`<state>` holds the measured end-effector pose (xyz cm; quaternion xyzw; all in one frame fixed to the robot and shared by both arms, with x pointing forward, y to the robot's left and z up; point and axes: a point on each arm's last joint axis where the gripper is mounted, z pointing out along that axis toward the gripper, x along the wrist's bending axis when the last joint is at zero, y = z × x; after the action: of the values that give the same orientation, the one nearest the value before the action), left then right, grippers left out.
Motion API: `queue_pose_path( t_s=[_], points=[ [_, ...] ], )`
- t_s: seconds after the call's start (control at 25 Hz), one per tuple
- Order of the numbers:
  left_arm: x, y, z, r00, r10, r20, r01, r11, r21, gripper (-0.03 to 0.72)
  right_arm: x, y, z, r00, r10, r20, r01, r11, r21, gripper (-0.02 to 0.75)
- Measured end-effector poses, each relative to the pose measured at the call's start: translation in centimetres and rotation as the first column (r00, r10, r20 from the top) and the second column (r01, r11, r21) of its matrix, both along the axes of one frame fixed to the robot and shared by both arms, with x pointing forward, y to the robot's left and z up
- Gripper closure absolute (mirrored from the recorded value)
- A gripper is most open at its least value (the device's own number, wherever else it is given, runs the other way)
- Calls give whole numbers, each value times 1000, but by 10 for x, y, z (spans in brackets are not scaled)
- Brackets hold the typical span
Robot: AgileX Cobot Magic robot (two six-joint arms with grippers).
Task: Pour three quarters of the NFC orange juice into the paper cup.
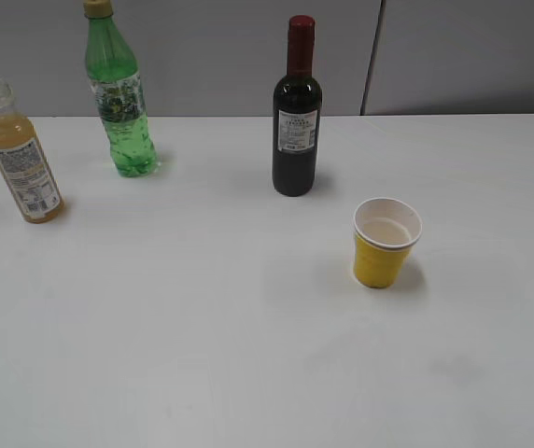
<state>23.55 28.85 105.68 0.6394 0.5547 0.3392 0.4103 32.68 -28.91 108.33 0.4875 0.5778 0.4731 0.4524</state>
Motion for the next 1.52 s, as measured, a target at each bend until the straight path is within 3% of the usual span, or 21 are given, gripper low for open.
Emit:
queue_pose_path(
  t_s=[0.44, 0.68, 1.12, 1.52],
  points=[
    [0, 0, 0, 1000, 0, 0, 0, 1000, 0, 99, 52, 5, -6, 1000, -10, 7, 10, 1000, 25, 92],
    [0, 0, 0, 1000, 0, 0, 0, 1000, 0, 99, 72, 6, -27, 1000, -18, -7, 18, 1000, 20, 94],
    [0, 0, 0, 1000, 0, 0, 0, 1000, 0, 99, 83, 7, -62, 998, -25, -49, 27, 999, 41, 102],
    [0, 0, 0, 1000, 0, 0, 0, 1000, 0, 99, 76, 15, -85, 996, 79, -36, -77, 996, 45, 116]
  ],
)
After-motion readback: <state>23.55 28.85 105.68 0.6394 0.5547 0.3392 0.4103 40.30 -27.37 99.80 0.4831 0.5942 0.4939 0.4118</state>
